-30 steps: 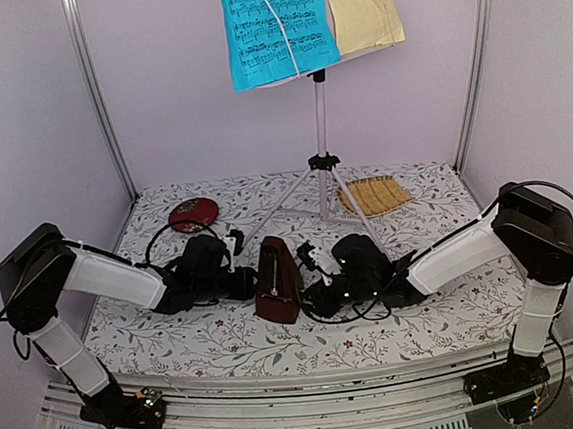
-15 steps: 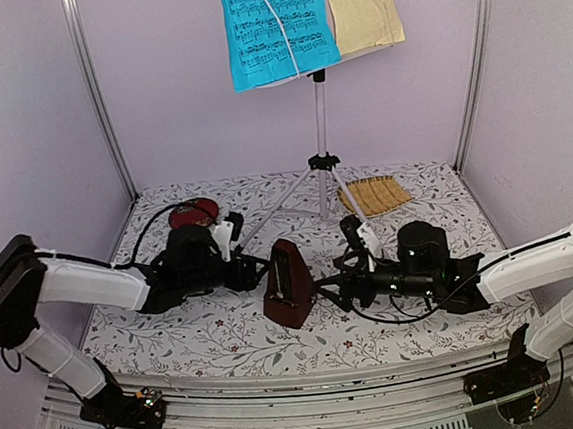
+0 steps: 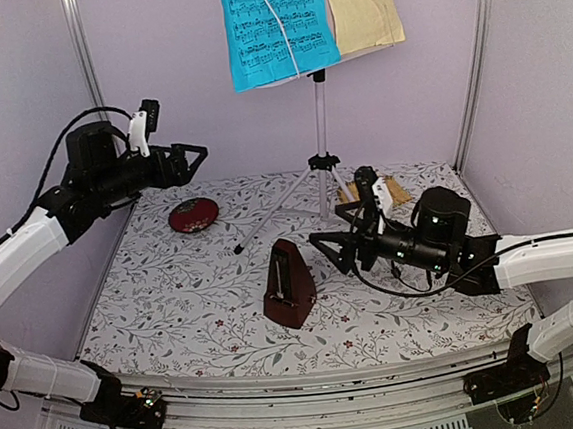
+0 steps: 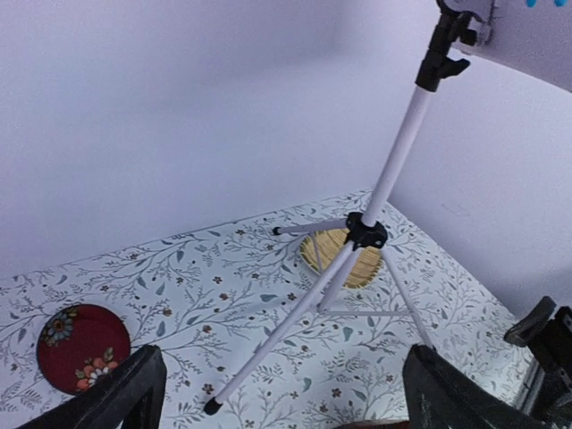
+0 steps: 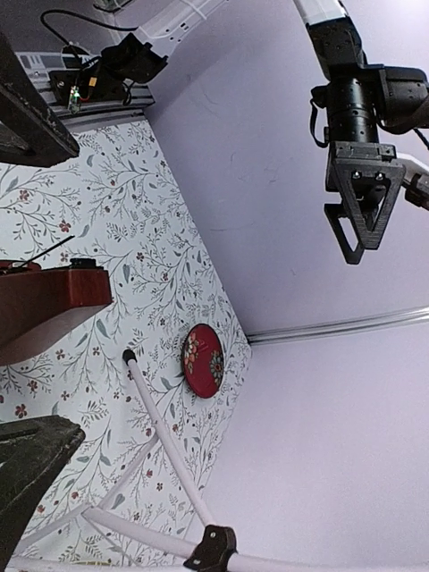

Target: Pack up the instrument practice props

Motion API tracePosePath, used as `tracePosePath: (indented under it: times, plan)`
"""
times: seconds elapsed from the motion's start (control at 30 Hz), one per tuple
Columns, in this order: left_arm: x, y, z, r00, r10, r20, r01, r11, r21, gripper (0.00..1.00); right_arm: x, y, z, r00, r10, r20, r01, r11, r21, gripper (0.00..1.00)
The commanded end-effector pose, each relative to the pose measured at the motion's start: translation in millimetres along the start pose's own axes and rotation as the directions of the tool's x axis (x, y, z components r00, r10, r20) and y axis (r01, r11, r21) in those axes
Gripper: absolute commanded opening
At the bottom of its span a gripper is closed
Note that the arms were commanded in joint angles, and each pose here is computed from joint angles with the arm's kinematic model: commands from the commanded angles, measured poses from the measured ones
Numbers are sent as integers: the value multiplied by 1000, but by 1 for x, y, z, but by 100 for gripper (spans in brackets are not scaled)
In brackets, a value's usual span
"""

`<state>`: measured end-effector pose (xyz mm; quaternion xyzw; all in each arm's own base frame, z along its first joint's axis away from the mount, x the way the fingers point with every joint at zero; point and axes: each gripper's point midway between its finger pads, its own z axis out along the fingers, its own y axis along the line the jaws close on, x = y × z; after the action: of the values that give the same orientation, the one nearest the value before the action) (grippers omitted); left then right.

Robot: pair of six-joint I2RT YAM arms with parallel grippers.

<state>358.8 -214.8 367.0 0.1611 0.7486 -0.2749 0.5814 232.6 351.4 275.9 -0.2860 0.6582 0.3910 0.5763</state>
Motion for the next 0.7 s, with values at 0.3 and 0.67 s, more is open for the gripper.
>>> tracePosePath:
  times: [0.3,0.67]
  plan:
    - [37,68,-27,996,46,-73,-57,987,-151,95,51,15,76,987,-138,-84,124,980,-155,100]
    - [31,71,-36,994,87,-59,-97,978,-186,95,93,13,87,975,-179,-132,157,974,-163,99]
